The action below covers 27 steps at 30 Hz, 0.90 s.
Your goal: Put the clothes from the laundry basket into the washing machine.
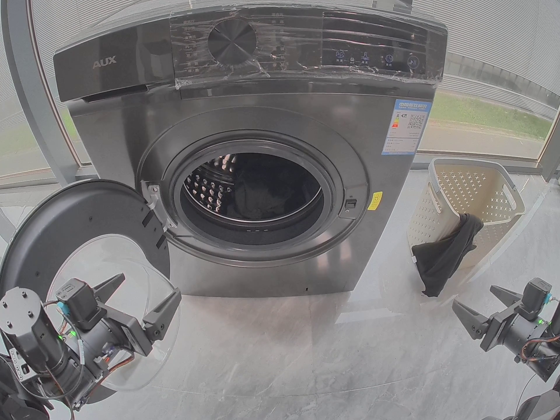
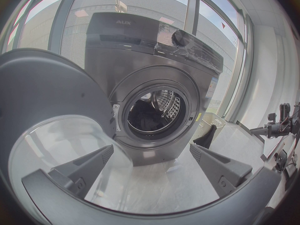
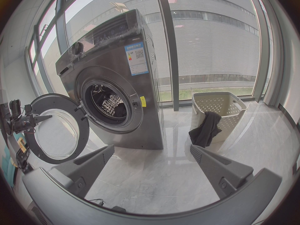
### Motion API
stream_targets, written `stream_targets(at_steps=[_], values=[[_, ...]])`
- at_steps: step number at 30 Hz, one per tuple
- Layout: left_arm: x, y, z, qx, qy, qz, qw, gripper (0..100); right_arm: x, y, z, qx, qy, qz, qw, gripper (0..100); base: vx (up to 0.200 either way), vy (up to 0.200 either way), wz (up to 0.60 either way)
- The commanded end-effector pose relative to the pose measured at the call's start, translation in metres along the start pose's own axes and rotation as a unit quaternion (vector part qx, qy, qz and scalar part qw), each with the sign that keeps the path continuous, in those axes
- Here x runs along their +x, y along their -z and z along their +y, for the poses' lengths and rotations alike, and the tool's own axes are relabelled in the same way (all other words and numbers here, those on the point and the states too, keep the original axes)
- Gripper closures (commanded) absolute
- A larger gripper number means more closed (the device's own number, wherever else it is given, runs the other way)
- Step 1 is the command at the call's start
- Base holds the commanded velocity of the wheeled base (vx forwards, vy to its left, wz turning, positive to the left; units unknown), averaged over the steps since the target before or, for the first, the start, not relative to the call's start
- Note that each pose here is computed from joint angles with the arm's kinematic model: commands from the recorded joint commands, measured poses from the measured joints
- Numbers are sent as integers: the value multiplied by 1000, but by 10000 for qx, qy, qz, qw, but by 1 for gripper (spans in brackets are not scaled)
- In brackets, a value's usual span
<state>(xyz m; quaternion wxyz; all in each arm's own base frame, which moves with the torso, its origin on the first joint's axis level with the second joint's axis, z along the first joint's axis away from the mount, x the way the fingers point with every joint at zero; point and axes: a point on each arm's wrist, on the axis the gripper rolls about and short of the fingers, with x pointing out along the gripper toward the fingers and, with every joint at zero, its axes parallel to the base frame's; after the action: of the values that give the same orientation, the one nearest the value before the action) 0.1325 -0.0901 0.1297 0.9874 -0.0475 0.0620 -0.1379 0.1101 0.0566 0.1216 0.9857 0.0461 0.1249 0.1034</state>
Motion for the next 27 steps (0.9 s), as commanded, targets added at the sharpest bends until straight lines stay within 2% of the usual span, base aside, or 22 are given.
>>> stream_targets(at_steps=[1, 4, 10, 15, 18, 19, 20, 22, 23, 24, 27], values=[[-24, -6, 9, -10, -90, -310, 9995, 0, -27, -4, -11, 165, 96, -466, 9987, 0, -200, 0, 0], [-34, -8, 14, -38, -252, -367, 9990, 0, -40, 0, -16, 202, 120, -455, 9987, 0, -200, 0, 0], [-58, -6, 23, 33, -293, -250, 9993, 0, -65, 15, -26, 359, 227, -311, 9986, 0, 0, 0, 0], [-88, 5, 41, 32, -633, -73, 9980, 0, -87, 32, -36, 504, 359, -350, 9975, 0, 0, 0, 0], [-103, 10, 49, -10, -921, -152, 9956, 0, -97, 40, -40, 442, 707, -498, 9953, 0, 0, 0, 0], [-108, 11, 52, -27, -1113, -207, 9936, 0, -101, 42, -41, 349, 863, -643, 9936, 0, 0, 0, 0], [-108, 12, 52, -30, -1143, -210, 9932, 0, -102, 42, -41, 335, 881, -674, 9933, 0, 0, 0, 0], [-118, 15, 57, -76, -1531, -334, 9876, 0, -111, 45, -41, 105, 986, -1023, 9898, 0, 0, 0, 0], [-119, 16, 58, -80, -1552, -344, 9872, 0, -111, 45, -41, 91, 979, -1028, 9898, 0, 0, 0, 0], [-126, 20, 60, -88, -1725, -360, 9843, 0, -114, 48, -41, 52, 1022, -1086, 9888, 0, 0, 0, 0], [-135, 29, 62, -100, -1934, -315, 9806, 0, -120, 57, -39, -41, 1148, -1228, 9858, 0, 0, 0, 0]])
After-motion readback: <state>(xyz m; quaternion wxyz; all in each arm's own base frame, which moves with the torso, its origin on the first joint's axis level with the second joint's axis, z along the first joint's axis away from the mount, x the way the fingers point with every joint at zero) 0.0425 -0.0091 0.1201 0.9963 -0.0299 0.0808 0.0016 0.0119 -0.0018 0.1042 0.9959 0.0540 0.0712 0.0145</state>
